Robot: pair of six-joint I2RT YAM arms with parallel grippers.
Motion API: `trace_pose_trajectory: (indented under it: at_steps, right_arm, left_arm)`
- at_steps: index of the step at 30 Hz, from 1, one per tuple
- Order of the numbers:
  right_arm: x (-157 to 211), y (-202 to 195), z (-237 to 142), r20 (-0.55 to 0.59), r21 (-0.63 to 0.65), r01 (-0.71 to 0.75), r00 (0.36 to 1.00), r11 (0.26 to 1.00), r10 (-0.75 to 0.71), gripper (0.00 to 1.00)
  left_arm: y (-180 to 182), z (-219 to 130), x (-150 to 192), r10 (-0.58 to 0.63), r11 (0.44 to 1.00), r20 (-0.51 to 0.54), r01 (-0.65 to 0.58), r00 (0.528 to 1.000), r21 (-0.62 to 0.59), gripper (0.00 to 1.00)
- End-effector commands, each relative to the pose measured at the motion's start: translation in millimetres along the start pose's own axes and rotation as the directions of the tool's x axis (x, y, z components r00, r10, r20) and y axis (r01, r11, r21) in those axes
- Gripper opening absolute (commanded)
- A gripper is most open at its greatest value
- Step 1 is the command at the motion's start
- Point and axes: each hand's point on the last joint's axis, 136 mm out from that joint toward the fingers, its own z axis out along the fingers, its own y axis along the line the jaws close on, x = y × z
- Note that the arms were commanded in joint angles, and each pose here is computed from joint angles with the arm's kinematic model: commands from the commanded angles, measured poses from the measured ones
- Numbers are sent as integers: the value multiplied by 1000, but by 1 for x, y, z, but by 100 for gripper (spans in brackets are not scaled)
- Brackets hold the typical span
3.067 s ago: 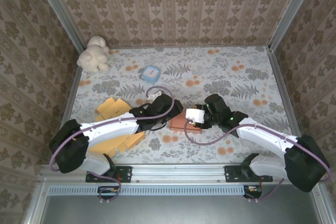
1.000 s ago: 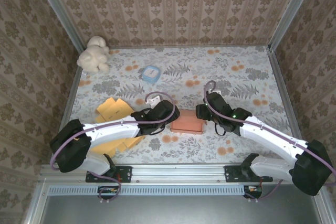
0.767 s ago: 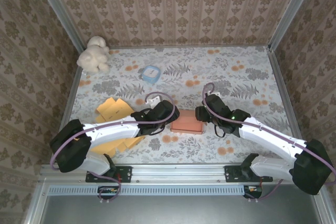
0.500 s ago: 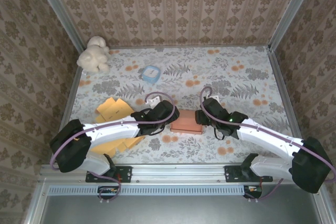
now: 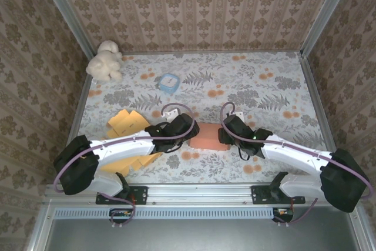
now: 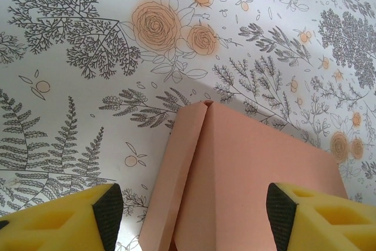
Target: Fold the paper box
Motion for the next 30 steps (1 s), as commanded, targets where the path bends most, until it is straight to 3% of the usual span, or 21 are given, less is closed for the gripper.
trace_pose_trajectory:
  at_steps: [1, 17, 23, 30]
  right_arm:
    - [6, -4, 6, 5, 29, -8, 1000, 1000, 8, 65]
    - [33, -2, 27, -38, 42, -9, 999, 999, 10, 66]
    - [40, 2, 23, -7, 8, -70, 998, 998, 70, 65]
    - [45, 8, 21, 45, -10, -102, 994, 995, 103, 65]
  left_arm:
    - [2, -6, -2, 35, 999, 18, -35, 999, -10, 69]
    - [7, 12, 18, 243, 969, -26, -244, 970, -45, 68]
    - [32, 12, 20, 240, 967, -5, -240, 971, -84, 70]
    - [39, 13, 35, 206, 976, -61, -210, 977, -54, 77]
